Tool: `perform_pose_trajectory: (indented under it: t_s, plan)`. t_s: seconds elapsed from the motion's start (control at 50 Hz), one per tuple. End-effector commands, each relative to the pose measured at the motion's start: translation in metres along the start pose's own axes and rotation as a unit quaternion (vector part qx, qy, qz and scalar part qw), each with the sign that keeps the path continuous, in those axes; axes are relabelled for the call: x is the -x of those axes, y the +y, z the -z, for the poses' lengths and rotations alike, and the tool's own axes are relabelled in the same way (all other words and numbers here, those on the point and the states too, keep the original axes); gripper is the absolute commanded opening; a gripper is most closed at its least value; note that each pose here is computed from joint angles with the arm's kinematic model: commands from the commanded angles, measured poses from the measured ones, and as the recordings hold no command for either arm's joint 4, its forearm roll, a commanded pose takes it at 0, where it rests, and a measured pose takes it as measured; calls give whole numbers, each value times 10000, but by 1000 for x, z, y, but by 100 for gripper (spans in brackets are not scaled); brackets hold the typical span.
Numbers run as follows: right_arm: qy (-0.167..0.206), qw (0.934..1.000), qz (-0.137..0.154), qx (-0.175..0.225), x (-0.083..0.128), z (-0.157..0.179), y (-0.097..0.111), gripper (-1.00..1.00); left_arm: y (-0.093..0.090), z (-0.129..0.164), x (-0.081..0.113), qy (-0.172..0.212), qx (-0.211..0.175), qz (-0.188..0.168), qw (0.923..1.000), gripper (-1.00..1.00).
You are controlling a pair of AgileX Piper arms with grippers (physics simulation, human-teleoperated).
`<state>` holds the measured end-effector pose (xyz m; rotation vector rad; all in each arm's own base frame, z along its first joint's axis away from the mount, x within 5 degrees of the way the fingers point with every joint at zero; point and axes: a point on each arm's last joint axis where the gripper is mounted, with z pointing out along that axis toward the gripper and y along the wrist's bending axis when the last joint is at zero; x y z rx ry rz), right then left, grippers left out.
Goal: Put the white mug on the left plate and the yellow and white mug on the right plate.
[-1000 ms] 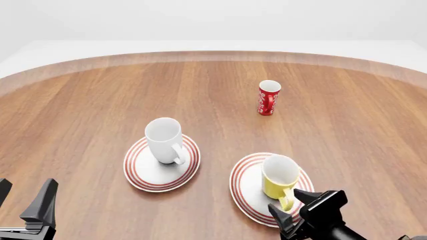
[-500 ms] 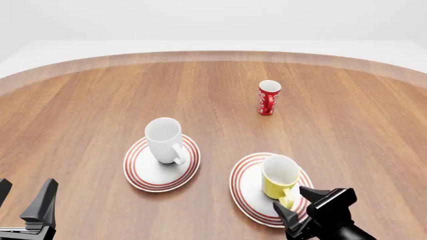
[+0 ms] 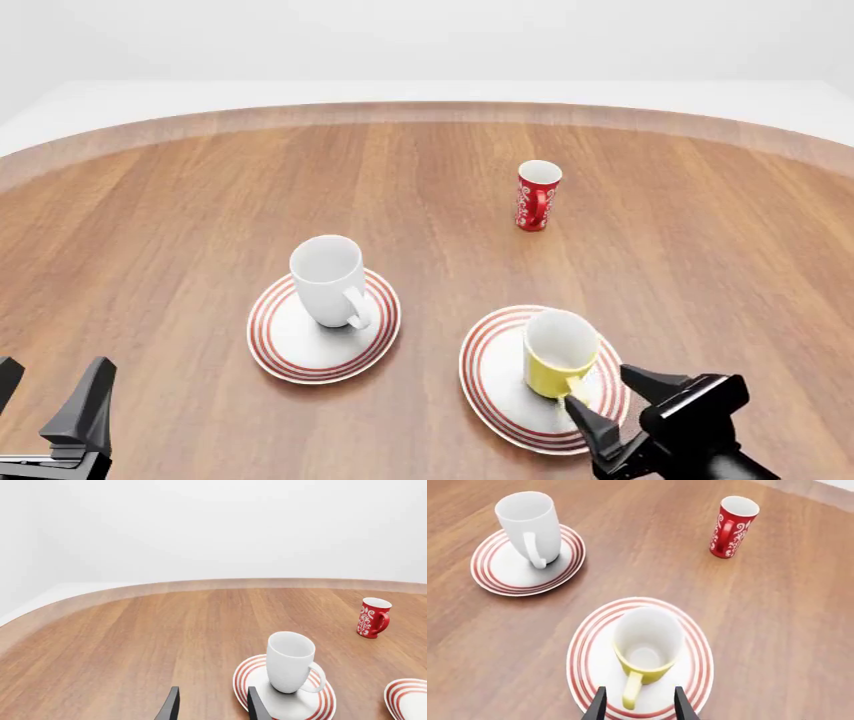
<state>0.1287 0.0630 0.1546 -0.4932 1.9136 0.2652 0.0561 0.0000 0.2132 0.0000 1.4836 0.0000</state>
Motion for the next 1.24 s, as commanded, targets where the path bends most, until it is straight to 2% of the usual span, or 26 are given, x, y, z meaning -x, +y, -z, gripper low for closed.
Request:
perform_pose_trajectory:
  t_s: [0.02,0.64,0.88,1.24]
  plan:
    - [-102,9999,7,-102,4,7,-3,100,0,0,0,0,0,0,10000,100]
    - [-448,9969,-102,-633,12,38,-15,100,0,0,0,0,0,0,10000,100]
    - [-554,9940,-138,-938,14,42,-22,100,0,0,0,0,0,0,10000,100]
    - [-712,9861,-218,-1488,13,60,-30,100,0,0,0,0,0,0,10000,100]
